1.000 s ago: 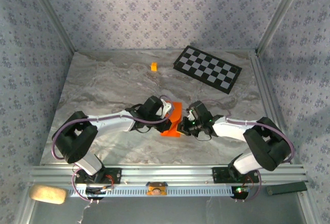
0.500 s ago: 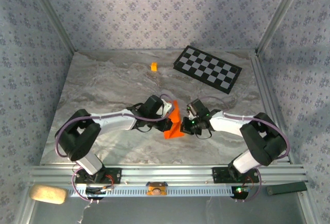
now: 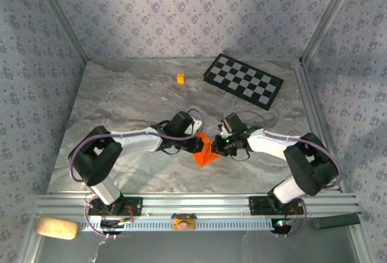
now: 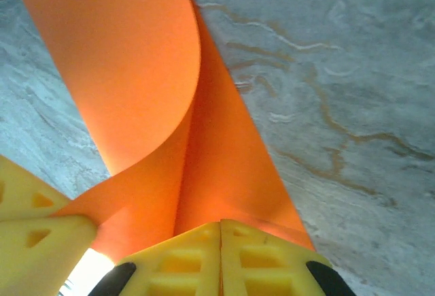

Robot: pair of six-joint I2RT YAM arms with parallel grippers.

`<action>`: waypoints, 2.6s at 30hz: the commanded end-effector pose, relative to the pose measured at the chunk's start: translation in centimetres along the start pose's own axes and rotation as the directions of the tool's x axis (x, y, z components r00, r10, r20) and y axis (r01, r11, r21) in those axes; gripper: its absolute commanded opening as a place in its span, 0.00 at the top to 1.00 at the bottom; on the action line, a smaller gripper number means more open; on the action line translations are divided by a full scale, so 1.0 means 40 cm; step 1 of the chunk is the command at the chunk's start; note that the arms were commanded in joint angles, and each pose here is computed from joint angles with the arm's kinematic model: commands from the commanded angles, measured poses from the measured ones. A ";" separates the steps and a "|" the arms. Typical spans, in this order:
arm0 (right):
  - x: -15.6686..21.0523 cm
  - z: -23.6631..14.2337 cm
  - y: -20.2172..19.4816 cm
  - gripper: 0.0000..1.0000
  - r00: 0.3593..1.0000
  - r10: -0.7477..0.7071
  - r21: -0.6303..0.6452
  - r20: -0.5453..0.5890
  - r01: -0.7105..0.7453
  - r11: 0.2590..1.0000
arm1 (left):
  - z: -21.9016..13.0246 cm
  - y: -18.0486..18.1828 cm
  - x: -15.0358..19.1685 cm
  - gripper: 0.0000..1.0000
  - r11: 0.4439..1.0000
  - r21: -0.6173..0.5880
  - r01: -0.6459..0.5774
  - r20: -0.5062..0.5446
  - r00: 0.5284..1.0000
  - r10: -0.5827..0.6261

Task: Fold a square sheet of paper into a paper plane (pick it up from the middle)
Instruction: Fold the triangle a second time at the center of the table.

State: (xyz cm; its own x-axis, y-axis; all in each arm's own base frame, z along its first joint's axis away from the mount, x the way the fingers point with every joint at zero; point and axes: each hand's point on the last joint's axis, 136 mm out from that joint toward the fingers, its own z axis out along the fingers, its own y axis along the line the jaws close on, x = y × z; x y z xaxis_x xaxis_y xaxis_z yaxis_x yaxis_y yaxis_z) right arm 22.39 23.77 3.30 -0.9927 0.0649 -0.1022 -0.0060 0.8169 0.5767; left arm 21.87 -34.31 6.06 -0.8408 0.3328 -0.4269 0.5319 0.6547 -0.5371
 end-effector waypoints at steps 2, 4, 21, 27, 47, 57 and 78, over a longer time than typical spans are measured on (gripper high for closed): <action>-0.003 0.018 0.007 0.92 1.000 0.016 -0.012 -0.020 -0.016 1.000 | -0.006 -0.005 -0.012 1.00 1.000 0.000 -0.004 0.007 1.000 0.004; 0.004 0.030 -0.009 0.92 0.999 0.029 0.010 -0.034 -0.029 1.000 | -0.008 0.001 -0.007 1.00 1.000 -0.011 -0.003 0.003 1.000 0.003; 0.050 0.047 -0.094 0.96 0.870 0.471 0.007 0.146 -0.477 0.879 | -0.012 0.033 -0.017 1.00 0.992 -0.104 -0.066 -0.028 0.998 0.064; 0.023 0.015 -0.019 0.91 0.908 0.394 -0.081 0.140 -0.386 0.919 | -0.012 0.033 -0.023 1.00 0.989 -0.111 -0.096 -0.042 0.995 0.092; 0.018 0.036 -0.036 0.97 0.982 0.188 -0.009 0.013 -0.188 0.982 | -0.003 0.043 -0.012 1.00 0.984 -0.115 -0.133 -0.092 0.988 0.122; 0.031 0.040 -0.059 0.97 0.963 0.266 0.021 0.036 -0.267 0.963 | -0.007 0.092 -0.007 1.00 0.977 -0.176 -0.120 -0.113 0.988 0.101; 0.033 0.052 -0.051 0.97 0.959 0.281 0.050 0.033 -0.282 0.958 | -0.005 0.126 -0.001 1.00 0.961 -0.238 -0.144 -0.152 0.982 0.110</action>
State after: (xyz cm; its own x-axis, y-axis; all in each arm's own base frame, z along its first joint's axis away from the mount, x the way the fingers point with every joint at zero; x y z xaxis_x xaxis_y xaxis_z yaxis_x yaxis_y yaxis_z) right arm 22.23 24.33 1.86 -0.9556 0.2945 0.0052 0.2360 0.7548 0.6120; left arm 24.48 -31.23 3.93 -0.7844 0.4847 -0.3870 0.6038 0.7396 -0.2974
